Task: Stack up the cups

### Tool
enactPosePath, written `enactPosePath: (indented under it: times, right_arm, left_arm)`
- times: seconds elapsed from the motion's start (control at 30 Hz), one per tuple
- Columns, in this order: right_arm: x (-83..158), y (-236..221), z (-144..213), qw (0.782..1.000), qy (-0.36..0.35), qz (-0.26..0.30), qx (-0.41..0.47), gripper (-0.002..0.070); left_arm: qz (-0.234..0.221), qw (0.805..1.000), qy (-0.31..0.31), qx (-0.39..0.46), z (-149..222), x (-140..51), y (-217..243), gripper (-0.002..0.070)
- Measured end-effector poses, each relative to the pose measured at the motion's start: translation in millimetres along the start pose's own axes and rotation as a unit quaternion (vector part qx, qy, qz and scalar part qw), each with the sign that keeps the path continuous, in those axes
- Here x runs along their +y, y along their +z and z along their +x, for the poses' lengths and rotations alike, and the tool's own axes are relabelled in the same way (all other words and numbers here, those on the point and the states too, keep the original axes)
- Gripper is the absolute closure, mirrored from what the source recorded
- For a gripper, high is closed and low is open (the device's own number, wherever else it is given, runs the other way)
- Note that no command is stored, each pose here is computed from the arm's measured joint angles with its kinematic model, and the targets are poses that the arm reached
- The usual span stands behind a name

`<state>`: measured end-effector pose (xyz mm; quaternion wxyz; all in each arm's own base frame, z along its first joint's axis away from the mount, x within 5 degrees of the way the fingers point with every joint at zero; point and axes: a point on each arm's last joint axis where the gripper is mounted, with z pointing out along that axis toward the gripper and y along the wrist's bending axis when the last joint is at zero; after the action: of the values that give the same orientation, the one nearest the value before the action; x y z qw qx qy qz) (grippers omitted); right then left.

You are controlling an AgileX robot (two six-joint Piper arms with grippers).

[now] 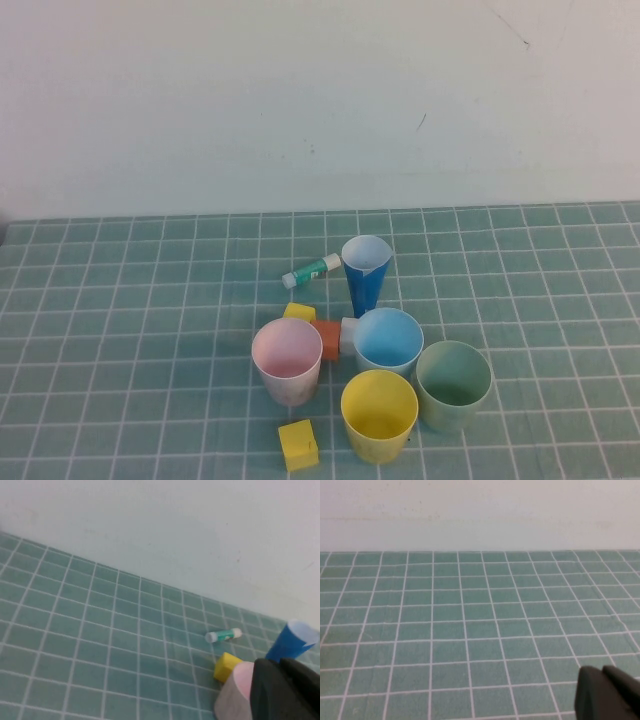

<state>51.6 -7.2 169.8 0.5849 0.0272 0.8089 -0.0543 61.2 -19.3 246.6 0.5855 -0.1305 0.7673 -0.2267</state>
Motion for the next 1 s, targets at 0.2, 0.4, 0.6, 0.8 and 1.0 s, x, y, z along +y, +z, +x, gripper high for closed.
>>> enactPosePath:
  times: [0.2,0.4,0.6,0.8,1.0]
  right_arm:
    - [0.0,0.0,0.0,1.0,0.0,0.0,0.0,0.0679]
    - [0.0,0.0,0.0,1.0,0.0,0.0,0.0,0.0679]
    - [9.6,-0.5,-1.5,0.987,0.153,-0.053,0.0,0.0679]
    - [21.9,-3.0,-7.5,0.93,0.346,-0.128,0.003,0.0679]
    - [23.6,-3.7,-9.8,0.918,0.37,-0.142,-0.001,0.0679]
  left_arm:
    - [-0.007,0.988,0.143,0.055,-39.8,-19.7,11.1,0.0678]
    - [0.016,0.957,0.244,0.155,-72.7,-45.0,39.1,0.0678]
    - [0.039,0.91,0.298,0.284,-86.5,-71.7,87.8,0.0678]
    - [0.042,0.851,0.354,0.385,-70.0,-98.0,152.9,0.0678]
    - [0.01,0.818,0.362,0.447,-47.2,-113.2,214.9,0.0663]
